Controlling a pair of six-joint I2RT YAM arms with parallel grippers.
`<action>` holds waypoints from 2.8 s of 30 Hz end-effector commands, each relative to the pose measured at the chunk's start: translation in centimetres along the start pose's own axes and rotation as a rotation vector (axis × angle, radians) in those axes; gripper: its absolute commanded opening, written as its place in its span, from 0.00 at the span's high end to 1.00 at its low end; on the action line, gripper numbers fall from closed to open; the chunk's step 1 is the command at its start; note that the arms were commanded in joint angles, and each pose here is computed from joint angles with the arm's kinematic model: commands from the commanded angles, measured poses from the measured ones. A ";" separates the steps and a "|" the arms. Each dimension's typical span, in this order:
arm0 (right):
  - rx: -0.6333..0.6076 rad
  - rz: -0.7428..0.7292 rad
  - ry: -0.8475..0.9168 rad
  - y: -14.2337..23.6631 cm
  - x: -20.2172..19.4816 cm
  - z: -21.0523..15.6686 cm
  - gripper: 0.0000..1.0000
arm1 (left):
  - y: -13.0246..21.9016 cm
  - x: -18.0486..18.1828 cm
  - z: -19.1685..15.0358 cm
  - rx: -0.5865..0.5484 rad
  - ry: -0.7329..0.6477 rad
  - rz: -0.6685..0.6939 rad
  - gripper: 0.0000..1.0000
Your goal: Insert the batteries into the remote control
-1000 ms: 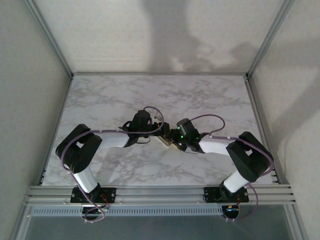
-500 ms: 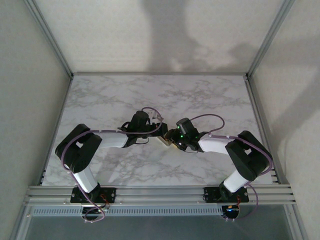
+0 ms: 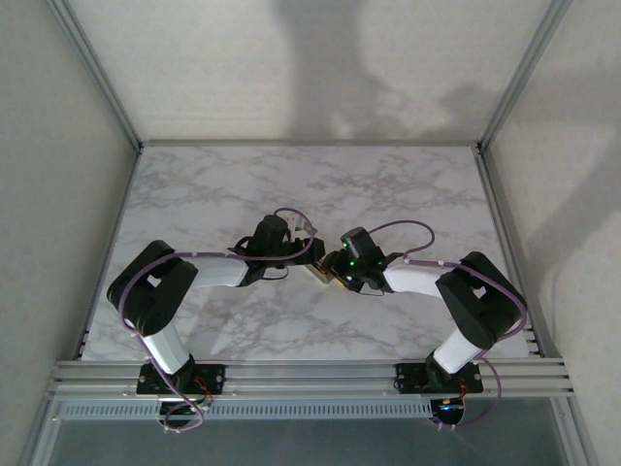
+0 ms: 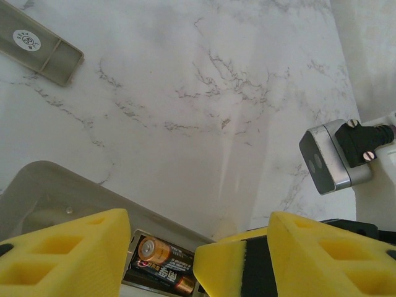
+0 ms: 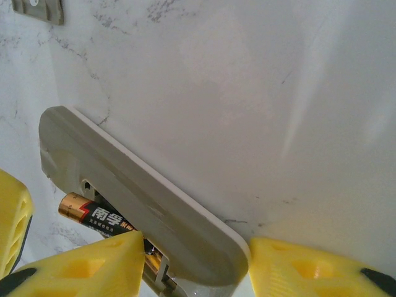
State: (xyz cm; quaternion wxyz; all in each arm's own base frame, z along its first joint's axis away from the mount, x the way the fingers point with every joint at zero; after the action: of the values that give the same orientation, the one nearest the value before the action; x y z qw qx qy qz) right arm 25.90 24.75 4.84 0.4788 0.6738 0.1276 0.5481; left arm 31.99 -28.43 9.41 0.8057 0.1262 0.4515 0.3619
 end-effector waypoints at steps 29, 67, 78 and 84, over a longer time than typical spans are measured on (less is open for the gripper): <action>-0.049 -0.002 0.124 1.1 2.4 1.4 0.34 | 2.1 0.4 2.6 -0.089 0.026 -0.008 0.54; 0.029 -0.191 0.210 -2.1 -1.9 -0.3 0.40 | 2.2 0.9 1.9 -0.079 0.045 -0.025 0.63; 0.027 -0.212 0.236 -1.9 -2.9 -0.8 0.41 | 2.2 0.8 1.9 -0.077 0.045 -0.029 0.63; -0.025 -0.186 0.282 -0.3 -0.9 0.2 0.39 | 2.2 0.5 1.7 -0.065 0.041 -0.041 0.63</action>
State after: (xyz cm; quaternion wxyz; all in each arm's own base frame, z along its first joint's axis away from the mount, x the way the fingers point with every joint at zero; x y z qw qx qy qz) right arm 27.63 25.72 5.44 0.4961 0.5893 0.1912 0.6083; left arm 32.58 -26.27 10.16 0.8000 0.0975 0.4594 0.3734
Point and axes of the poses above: each hand's point on the last joint's axis, 136 mm out from that joint toward the fingers, its own y axis back along the fingers, its own x axis along the line the jaws close on, z = x × y, the point moved 3 cm from there along y, back along the fingers, and after that the axes turned 4 degrees about -y, right-handed, at the moved point
